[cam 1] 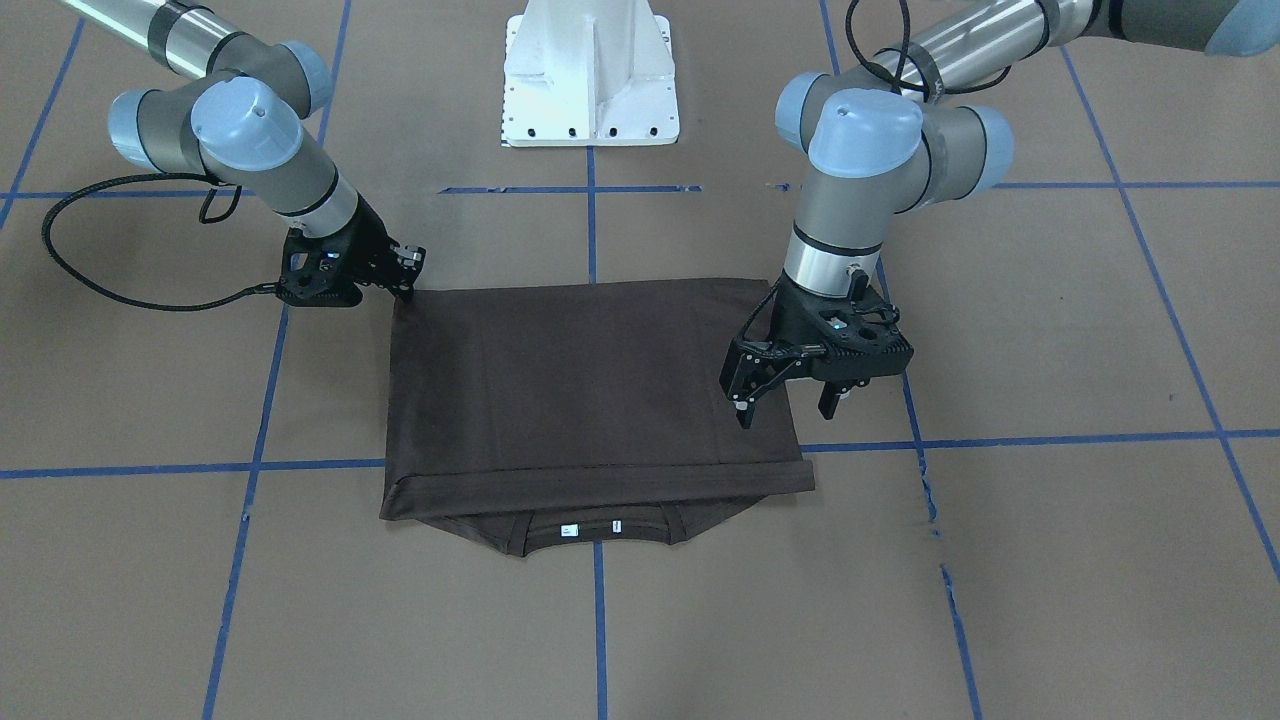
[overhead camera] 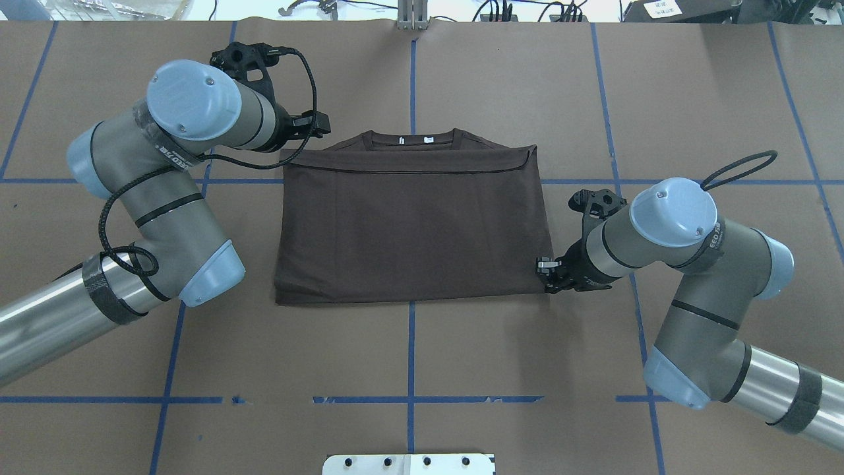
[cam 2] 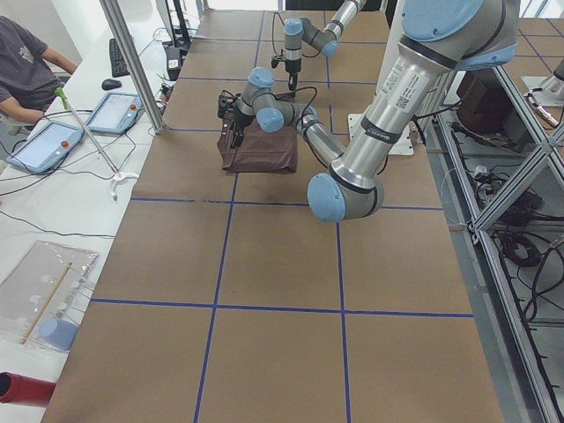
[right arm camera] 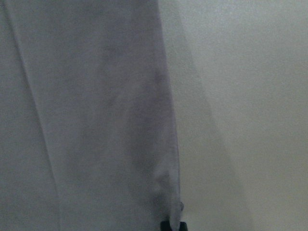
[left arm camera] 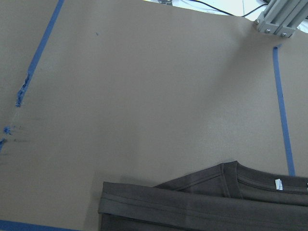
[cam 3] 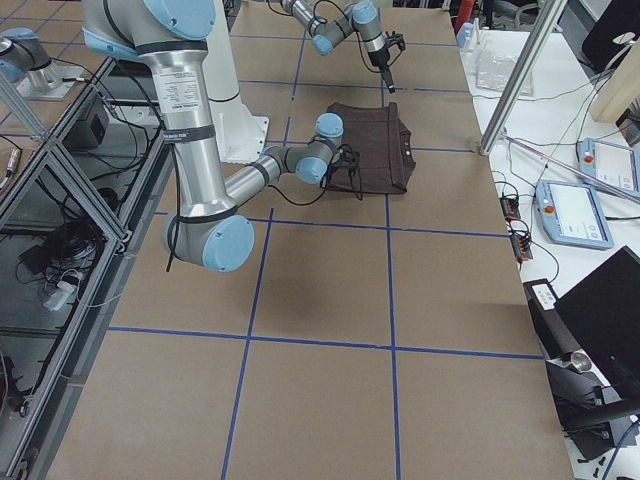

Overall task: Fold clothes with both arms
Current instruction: 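Drag the folded shirt with the right gripper away from the left arm, then grasp the folded shirt's edges with both grippers and lift the collar side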

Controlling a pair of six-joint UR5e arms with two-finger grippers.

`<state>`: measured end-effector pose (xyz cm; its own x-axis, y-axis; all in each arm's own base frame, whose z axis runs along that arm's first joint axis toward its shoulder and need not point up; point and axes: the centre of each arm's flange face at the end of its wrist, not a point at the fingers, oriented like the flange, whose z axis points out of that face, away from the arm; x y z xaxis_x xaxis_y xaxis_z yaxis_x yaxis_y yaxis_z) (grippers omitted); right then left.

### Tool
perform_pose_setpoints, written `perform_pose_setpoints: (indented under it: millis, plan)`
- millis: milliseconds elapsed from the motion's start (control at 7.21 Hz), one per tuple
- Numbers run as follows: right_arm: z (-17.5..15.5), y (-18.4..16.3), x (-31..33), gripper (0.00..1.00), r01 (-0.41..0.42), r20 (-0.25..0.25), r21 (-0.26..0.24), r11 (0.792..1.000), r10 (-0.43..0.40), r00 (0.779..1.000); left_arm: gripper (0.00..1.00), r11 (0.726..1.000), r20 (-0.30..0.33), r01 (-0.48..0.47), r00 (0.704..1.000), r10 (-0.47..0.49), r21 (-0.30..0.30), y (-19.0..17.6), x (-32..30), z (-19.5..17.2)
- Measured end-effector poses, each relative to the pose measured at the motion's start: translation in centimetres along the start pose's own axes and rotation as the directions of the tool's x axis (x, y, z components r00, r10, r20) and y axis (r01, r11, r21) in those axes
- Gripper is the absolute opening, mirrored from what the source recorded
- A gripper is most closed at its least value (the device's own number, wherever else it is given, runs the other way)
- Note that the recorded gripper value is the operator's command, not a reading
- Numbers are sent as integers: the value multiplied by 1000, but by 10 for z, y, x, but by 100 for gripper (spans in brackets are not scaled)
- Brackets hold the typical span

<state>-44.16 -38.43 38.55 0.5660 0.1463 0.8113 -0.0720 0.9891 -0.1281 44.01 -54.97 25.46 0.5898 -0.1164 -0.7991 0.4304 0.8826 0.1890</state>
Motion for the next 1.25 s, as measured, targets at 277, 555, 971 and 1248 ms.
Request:
perform_pose_setpoints:
  millis: [277, 555, 971, 1248]
  plan:
    - [-13, 66, 26, 0, 53, -4, -69, 996, -54, 999, 100, 1000, -1, 0, 1000, 0, 1, 0, 1, -1]
    - [-23, 161, 49, 66, 98, -24, -203, 974, -105, 994, 100, 1000, -8, 2, 1000, -2, 3, -1, 3, -5]
    - [-32, 234, 47, 100, 74, -33, -320, 944, -89, 995, 100, 1000, -43, 13, 999, -14, -18, 11, 11, -21]
    - [-71, 171, 27, 100, 7, 51, -189, 982, 3, 999, 93, 977, -49, 137, 988, -147, -162, 91, 17, -36]
